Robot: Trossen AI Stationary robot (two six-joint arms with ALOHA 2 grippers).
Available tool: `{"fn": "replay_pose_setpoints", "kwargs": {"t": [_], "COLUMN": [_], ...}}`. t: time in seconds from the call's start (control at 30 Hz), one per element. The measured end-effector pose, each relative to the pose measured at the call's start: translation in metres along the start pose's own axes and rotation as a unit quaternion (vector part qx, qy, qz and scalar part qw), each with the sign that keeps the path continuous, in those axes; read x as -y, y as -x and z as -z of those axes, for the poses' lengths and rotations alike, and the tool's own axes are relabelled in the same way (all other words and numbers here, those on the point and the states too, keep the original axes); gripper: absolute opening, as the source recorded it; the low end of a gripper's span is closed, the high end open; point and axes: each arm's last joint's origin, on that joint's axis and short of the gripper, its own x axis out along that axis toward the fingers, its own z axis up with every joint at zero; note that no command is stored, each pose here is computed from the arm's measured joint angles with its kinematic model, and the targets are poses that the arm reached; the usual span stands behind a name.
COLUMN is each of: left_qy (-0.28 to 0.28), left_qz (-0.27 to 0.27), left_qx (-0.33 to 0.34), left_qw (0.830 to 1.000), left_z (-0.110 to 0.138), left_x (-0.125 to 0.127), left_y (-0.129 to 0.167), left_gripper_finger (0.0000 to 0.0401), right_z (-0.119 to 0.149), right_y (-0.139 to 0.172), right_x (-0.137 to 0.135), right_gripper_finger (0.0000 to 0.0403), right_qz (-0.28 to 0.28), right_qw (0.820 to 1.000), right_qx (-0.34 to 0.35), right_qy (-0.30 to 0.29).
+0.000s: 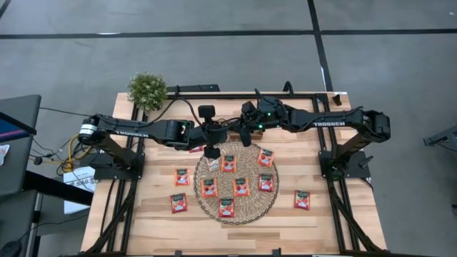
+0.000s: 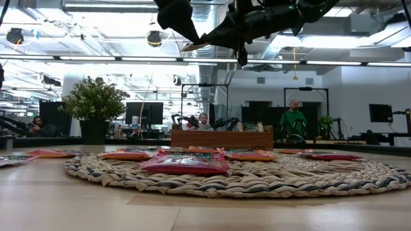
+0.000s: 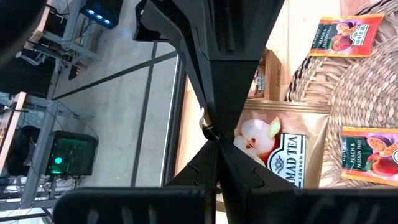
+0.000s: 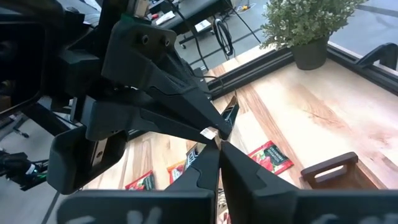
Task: Pick & Place Tea
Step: Put the brown tea bag into the right section of the wooden organizer
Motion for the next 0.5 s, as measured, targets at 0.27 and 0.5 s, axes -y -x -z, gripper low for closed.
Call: {"fn": "replay_pose_setpoints", "kwargs": {"t": [0.27, 0.5], "left_qy": [0.000, -0.013], "left_qz": [-0.028, -0.063], "left_qx": [-0.007, -0.019], "left_qw": [1.000, 0.998], "left_z": [-0.0003, 0.0000], "left_x": [-0.0003, -0.0009], "left_y": [0.0007, 0.0024], "left_gripper_finger": [0.0000, 0.0000], "right_z": [0.0029, 0.0040], "right_y": [0.0016, 0.0050], "right_x": [0.0021, 0.0060], "right_gripper_finger": [0.0001, 0.0000], "right_qz": [0.032, 0.064], "right_qw": [0.999, 0.998], "right_qx": [-0.012, -0.018], "right_qy": [-0.009, -0.009]}}
